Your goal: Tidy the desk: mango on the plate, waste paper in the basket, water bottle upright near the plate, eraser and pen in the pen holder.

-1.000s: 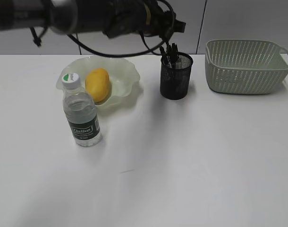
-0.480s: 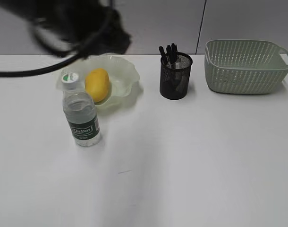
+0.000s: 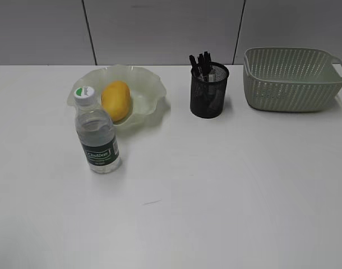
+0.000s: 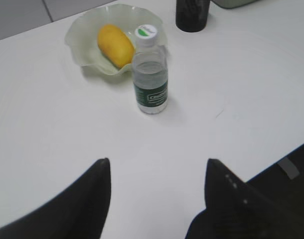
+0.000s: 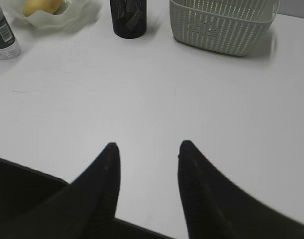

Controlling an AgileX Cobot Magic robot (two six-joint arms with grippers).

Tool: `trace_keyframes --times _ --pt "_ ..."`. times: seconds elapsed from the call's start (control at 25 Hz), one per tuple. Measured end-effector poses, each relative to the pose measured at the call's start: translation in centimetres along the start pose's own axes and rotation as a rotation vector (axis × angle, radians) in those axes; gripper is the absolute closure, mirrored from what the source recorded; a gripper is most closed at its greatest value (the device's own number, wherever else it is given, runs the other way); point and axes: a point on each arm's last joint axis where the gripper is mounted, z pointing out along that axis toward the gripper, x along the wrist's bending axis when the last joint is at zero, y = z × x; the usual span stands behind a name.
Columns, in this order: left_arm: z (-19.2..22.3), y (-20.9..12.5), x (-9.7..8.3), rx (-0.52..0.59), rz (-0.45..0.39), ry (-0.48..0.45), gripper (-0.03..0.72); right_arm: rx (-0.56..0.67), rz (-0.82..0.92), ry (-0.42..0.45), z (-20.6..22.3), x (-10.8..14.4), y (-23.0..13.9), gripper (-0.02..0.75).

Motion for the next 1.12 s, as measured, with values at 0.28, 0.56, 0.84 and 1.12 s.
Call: trace_keyframes --times 0.28,0.56,0.84,1.12 --pt "-2.1 -4.7 1.3 -0.106 -0.051 0.003 0.237 0.0 0.001 0.002 0.0 0.0 0.0 0.293" --pt "-1.2 -5.2 1.0 -0.116 -0.048 -0.012 0.194 0.0 0.001 0.002 0.0 0.0 0.0 0.225" --pt "-1.2 -5.2 1.0 -0.12 -0.048 -0.013 0.198 -0.001 0.002 0.003 0.0 0.0 0.0 0.223" --pt "-1.5 -5.4 1.0 -0.136 -0.106 0.088 0.249 -0.001 0.032 -0.051 0.0 0.1 0.0 0.223"
